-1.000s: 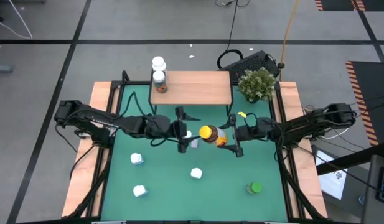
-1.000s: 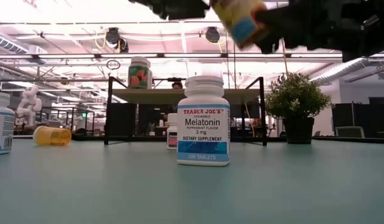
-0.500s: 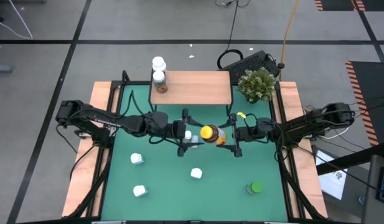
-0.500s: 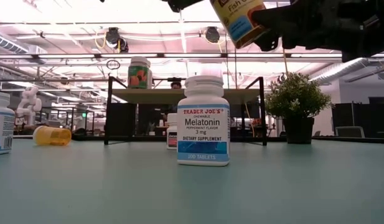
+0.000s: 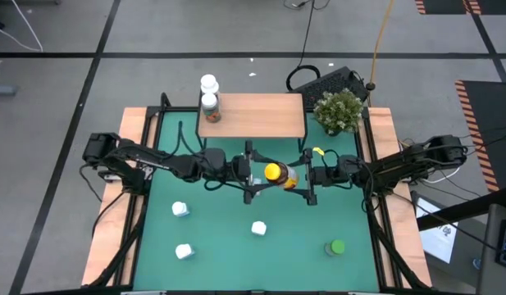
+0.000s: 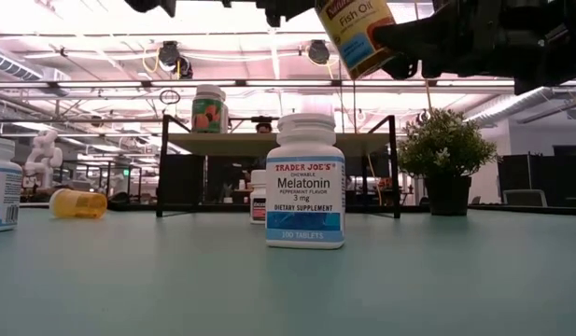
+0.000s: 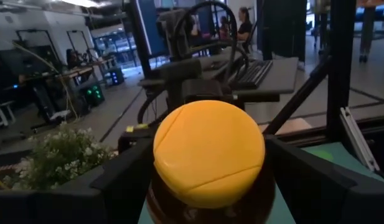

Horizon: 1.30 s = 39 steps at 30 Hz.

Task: Pick and place medicine bottles onto shelf by color
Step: Put the yellow pill bottle on the shelf

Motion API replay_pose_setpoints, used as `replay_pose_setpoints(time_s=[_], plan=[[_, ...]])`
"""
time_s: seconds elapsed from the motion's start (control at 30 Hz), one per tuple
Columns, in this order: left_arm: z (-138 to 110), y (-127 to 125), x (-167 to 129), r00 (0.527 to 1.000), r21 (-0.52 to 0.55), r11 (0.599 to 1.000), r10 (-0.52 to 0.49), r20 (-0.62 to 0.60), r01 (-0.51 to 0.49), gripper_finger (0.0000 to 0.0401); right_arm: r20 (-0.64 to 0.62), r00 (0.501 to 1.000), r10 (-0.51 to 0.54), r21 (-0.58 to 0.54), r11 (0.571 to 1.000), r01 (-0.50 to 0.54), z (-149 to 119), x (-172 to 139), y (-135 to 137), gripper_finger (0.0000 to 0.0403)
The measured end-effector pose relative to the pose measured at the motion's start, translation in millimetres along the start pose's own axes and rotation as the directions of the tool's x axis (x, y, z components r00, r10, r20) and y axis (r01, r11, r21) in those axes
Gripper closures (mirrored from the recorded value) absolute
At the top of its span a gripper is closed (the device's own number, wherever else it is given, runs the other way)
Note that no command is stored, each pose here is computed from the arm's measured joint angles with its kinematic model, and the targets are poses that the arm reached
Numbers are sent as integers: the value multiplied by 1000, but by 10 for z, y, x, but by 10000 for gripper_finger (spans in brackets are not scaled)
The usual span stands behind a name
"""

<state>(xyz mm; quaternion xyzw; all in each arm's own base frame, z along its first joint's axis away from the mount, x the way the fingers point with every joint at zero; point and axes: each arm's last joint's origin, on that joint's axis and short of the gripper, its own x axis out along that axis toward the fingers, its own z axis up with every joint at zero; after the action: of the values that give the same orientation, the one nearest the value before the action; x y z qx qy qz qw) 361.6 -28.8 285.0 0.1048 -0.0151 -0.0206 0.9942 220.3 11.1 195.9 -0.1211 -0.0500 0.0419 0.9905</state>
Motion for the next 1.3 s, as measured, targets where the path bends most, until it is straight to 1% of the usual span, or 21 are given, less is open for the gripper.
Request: replay_pose_setpoints(time_s=[0.07, 0.23, 0.3, 0.47, 0.57, 0.67, 0.73, 0.8, 0.87, 0.97, 1.07, 1.13, 1.23, 1.3], plan=[[-6, -2, 19, 1000, 2, 1000, 5, 22, -5, 89, 3, 1000, 0, -5, 1000, 0, 4, -1, 0, 76], [1, 2, 21, 999, 1, 1000, 15, 32, -15, 94, 3, 1000, 0, 2, 1000, 0, 6, 0, -1, 76], [2, 3, 20, 999, 2, 999, 32, 29, -32, 112, 3, 1000, -1, 17, 1000, 1, 7, 1, -1, 76], [-1, 27, 20, 999, -22, 999, 47, 27, -47, 183, -2, 1000, -1, 11, 1000, 1, 2, 1, -1, 76], [-7, 44, 20, 998, -44, 998, 53, 22, -52, 186, -6, 1000, -9, 40, 999, 9, -3, 1, -8, 74], [-21, 49, 20, 998, -55, 996, 65, 7, -65, 186, -14, 1000, -23, 81, 996, 24, -10, 1, -22, 62], [-45, 50, 19, 996, -56, 995, 85, -25, -86, 186, -26, 999, -29, 109, 993, 32, -20, 2, -24, 49], [-43, 61, -20, 990, -37, 992, 119, -82, -122, 186, -37, 998, -53, 144, 988, 58, -28, 3, -32, 36], [-59, 80, -67, 972, -6, 984, 175, -155, -179, 184, -16, 997, -71, 163, 984, 72, 6, 7, -44, 22], [-30, 126, -188, 927, 44, 960, 280, -251, -278, 182, -19, 996, -88, 175, 980, 90, 12, 7, -45, 7], [145, 178, -348, 894, 32, 930, 360, -265, -365, 185, -38, 987, -156, 176, 971, 161, 7, -2, -69, 9], [208, 200, -472, 870, 27, 918, 384, -309, -396, 185, -44, 982, -186, 177, 966, 190, 8, -4, -76, 9], [269, 241, -640, 825, 37, 892, 432, -365, -451, 181, -53, 982, -184, 175, 966, 190, -4, -4, -74, 9], [325, 299, -753, 777, 60, 851, 503, -379, -522, 180, -58, 982, -183, 175, 966, 190, -8, -5, -73, 9]])
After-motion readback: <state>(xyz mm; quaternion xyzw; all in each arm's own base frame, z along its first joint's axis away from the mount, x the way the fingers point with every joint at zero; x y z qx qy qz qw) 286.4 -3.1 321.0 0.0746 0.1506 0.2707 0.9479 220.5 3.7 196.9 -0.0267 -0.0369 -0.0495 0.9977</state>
